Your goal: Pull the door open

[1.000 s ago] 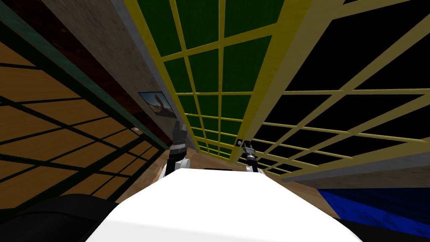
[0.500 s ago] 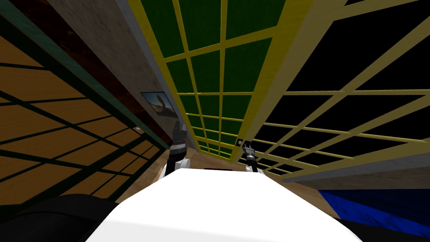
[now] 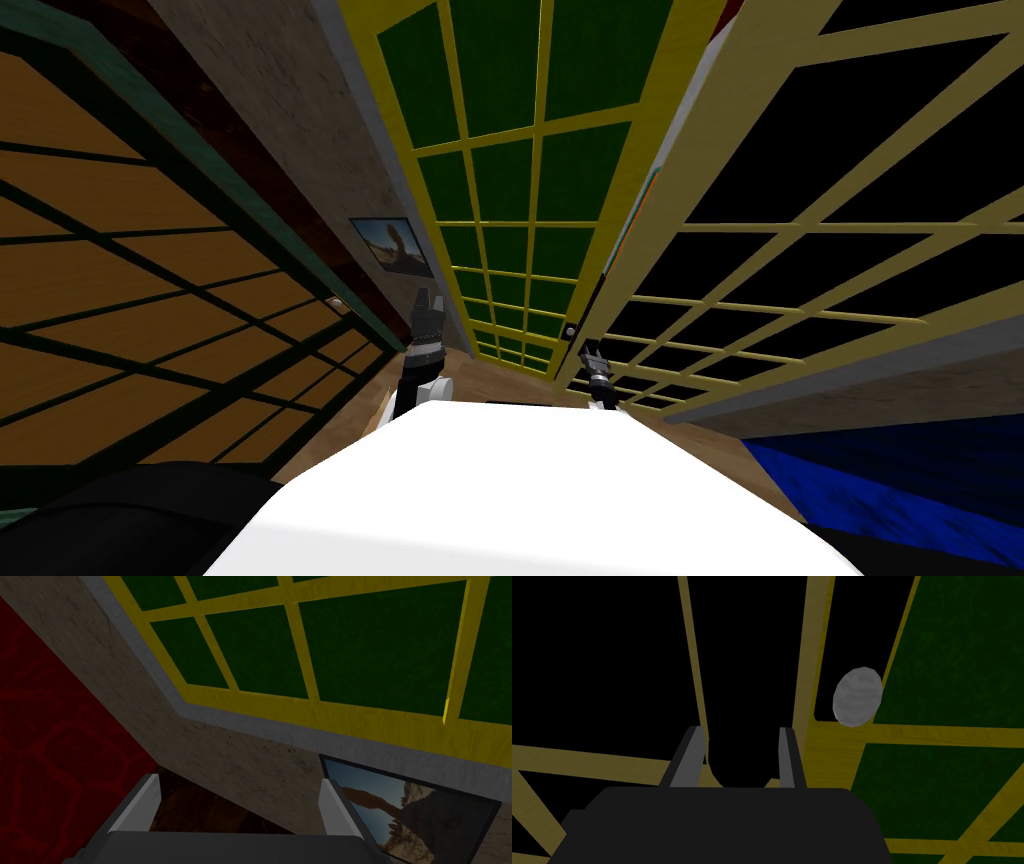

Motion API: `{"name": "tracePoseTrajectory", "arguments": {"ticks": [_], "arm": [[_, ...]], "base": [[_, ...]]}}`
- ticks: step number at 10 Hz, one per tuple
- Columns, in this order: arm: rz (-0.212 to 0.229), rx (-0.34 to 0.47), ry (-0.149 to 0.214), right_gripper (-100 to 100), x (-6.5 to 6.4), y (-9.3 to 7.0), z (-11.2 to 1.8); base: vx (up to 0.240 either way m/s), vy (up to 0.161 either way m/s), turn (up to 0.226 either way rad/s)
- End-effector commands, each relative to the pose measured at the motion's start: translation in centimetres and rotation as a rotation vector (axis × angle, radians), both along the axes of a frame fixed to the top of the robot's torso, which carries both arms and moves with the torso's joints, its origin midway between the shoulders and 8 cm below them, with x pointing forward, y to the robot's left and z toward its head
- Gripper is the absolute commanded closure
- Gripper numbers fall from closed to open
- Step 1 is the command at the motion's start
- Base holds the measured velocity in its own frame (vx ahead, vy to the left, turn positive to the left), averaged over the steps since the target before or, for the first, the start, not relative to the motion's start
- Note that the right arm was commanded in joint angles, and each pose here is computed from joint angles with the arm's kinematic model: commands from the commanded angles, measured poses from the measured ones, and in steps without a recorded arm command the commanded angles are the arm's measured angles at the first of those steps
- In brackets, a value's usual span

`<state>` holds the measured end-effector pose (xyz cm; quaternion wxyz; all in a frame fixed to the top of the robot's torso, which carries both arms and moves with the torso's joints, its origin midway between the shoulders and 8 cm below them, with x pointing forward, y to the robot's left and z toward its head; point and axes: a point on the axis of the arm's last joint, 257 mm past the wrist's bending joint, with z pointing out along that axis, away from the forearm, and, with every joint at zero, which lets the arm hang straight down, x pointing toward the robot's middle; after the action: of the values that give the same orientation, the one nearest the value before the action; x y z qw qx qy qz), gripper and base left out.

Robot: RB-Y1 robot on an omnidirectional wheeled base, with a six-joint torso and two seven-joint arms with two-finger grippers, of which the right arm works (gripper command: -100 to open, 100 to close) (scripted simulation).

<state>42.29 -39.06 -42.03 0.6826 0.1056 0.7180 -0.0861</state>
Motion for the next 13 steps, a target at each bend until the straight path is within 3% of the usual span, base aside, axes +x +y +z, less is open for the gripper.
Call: {"name": "tracePoseTrajectory", "arguments": {"ticks": [1, 3, 4, 7, 9, 10, 11, 13], "arm": [[-0.034, 0.003, 0.021, 100, -1.7, -1.9, -0.7], [-0.048, 0.013, 0.029, 100, -2.6, -2.6, -1.2], [-0.071, 0.039, 0.034, 100, -3.9, -3.7, -1.7], [-0.086, 0.055, 0.037, 100, -4.8, -4.5, -2.0], [-0.116, 0.089, 0.041, 100, -6.5, -5.9, -2.5], [-0.114, 0.075, 0.024, 100, -6.1, -6.2, -1.7], [-0.129, 0.113, 0.035, 100, -7.2, -6.5, -2.6], [-0.136, 0.125, 0.032, 100, -7.6, -6.9, -2.6]], "base": [[-0.127, 0.008, -0.021], [-0.105, 0.003, -0.028], [-0.123, 0.010, -0.050], [-0.114, 0.022, -0.021], [-0.124, 0.014, -0.012], [-0.098, 0.015, -0.030], [-0.076, 0.017, 0.026], [-0.062, 0.003, -0.021]]}}
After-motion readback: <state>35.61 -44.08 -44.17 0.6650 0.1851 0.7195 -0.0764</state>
